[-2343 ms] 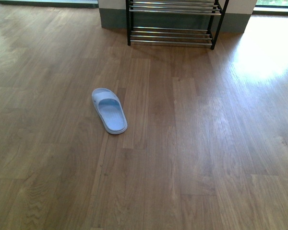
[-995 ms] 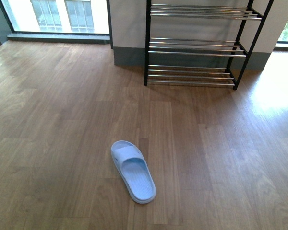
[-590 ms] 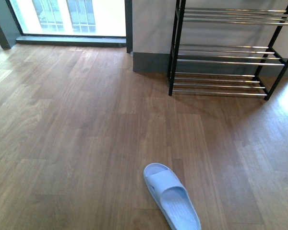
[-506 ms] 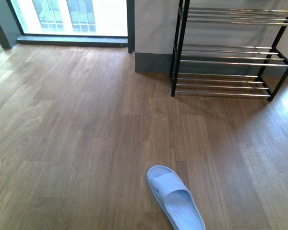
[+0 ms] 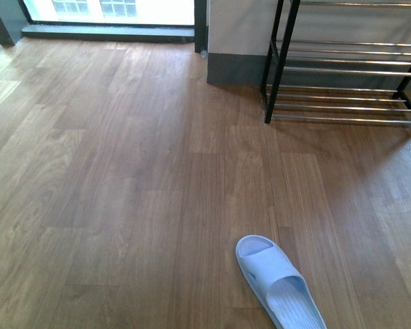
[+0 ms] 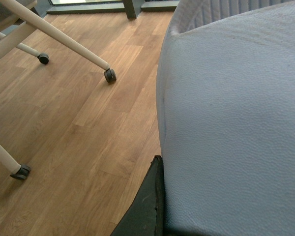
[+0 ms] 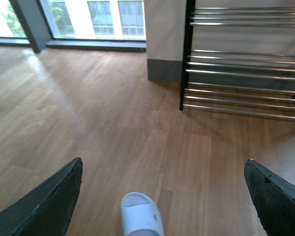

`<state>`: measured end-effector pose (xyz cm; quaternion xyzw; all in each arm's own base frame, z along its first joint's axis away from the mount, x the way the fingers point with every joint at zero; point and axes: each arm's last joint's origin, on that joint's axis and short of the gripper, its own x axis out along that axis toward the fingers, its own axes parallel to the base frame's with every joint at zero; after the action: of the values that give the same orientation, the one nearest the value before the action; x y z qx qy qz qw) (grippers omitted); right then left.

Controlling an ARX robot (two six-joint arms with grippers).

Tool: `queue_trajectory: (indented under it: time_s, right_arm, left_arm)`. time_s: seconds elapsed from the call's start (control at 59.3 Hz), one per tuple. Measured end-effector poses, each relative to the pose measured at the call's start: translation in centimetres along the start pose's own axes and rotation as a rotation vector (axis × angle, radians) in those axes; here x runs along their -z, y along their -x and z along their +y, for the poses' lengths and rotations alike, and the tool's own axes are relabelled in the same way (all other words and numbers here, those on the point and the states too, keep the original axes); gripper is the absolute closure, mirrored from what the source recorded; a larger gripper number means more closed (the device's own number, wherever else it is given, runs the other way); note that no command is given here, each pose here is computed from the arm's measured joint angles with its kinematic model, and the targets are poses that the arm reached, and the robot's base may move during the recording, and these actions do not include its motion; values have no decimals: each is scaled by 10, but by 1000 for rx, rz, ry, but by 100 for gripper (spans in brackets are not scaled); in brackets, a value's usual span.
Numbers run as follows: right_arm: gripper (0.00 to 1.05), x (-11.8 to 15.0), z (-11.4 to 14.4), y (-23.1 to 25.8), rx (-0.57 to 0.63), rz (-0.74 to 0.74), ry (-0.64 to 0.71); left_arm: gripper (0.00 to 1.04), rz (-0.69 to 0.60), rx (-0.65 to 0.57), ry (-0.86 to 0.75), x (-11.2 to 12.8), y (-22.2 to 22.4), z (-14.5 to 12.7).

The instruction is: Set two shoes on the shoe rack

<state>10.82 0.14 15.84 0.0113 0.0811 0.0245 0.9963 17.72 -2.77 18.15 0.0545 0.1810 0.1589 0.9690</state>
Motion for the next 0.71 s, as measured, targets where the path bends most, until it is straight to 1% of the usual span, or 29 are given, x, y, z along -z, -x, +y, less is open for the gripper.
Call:
queue_trajectory:
  time_s: [0.034,0.118,0.152,0.236,0.303,0.371,0.455,0.59,0.708]
  right_arm:
    - [9,1,0,-6,-4,21,30]
    - [9,2,-2,-37,-43,101,176]
    - [9,1,-7,-56,-33,133,235]
    - [9,7,-17,-92,-25,203,313]
    - [9,24,-22,-117,-33,288,361]
    - [9,54,-24,-137,-90,435,367]
    - [9,88,-25,-152,-128,564,377]
    - [9,127,-27,-174,-149,693,388]
    - [9,146,-27,-182,-175,755,382]
  left_arm:
    - [103,0,0,0,0,0,0]
    - [103,0,0,0,0,0,0]
    - [103,0,0,0,0,0,0]
    - [103,0,0,0,0,0,0]
    - [103,0,0,0,0,0,0]
    - [103,0,0,0,0,0,0]
    - [103,0,0,0,0,0,0]
    - [103,0,0,0,0,0,0]
    - [103,0,0,0,0,0,0]
